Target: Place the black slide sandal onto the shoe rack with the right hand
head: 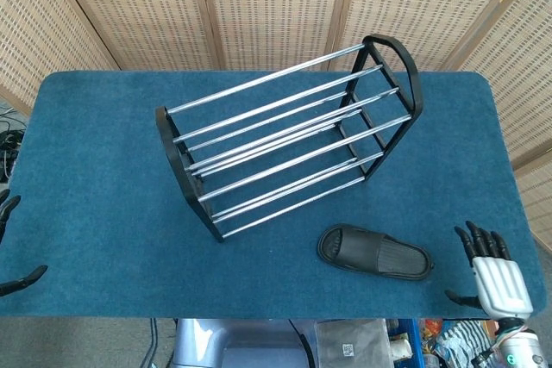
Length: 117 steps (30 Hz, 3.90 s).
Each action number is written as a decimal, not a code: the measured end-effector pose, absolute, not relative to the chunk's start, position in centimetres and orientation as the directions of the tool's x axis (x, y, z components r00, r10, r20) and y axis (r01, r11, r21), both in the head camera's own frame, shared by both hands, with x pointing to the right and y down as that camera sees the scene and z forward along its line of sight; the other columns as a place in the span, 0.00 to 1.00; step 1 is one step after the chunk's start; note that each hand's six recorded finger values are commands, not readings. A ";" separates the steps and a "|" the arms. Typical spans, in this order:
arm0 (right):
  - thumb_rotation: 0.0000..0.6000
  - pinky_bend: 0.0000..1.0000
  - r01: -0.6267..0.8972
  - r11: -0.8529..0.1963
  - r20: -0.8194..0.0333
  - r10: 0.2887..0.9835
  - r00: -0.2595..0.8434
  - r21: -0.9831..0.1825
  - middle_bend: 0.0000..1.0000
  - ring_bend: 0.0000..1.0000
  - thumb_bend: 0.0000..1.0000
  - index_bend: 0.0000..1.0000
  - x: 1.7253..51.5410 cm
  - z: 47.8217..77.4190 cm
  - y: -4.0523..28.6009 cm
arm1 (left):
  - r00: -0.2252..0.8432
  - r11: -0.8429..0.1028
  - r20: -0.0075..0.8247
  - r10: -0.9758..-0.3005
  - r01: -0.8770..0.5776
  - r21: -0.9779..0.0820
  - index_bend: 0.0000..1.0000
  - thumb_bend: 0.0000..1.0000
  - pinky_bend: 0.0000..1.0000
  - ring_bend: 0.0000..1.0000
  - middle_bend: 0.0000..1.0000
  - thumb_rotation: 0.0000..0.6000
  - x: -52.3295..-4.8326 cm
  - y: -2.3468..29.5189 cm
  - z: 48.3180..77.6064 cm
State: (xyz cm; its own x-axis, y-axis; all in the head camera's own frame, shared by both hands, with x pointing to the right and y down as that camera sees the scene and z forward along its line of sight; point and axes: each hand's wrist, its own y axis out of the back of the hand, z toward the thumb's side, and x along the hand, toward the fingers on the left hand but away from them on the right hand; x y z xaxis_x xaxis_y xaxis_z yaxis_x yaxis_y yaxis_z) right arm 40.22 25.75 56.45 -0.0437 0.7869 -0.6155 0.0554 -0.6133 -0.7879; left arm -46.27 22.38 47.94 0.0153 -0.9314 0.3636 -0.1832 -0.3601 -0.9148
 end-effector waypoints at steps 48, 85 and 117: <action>1.00 0.29 -0.010 -0.784 -0.778 0.614 0.136 -0.621 0.45 0.33 0.16 0.53 36.1 69.5 24.0 | -0.011 -0.377 0.388 -0.922 -0.205 -0.903 0.00 0.14 0.00 0.00 0.00 1.00 -46.9 22.2 48.2; 1.00 0.39 0.209 -0.682 -0.670 0.730 0.134 -0.701 0.54 0.44 0.46 0.62 31.2 66.0 17.5 | -0.022 -0.389 0.402 -0.915 -0.214 -0.896 0.00 0.14 0.00 0.00 0.00 1.00 -46.9 22.2 48.5; 1.00 0.44 0.330 -0.575 -0.656 0.715 -0.241 -0.749 0.60 0.54 0.58 0.62 20.6 71.0 12.1 | -0.051 -0.421 0.442 -0.896 -0.227 -0.879 0.00 0.14 0.00 0.00 0.00 1.00 -47.9 21.2 49.2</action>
State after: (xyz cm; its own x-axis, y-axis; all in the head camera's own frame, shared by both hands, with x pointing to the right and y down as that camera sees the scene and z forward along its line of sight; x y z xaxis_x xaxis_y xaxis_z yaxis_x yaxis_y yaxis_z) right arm 20.64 12.14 71.01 -0.2412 0.7154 -0.6557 0.3304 -0.5748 -0.7486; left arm -47.86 21.16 49.21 -0.0513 -0.8956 0.4419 -0.2265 -0.4205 -0.8785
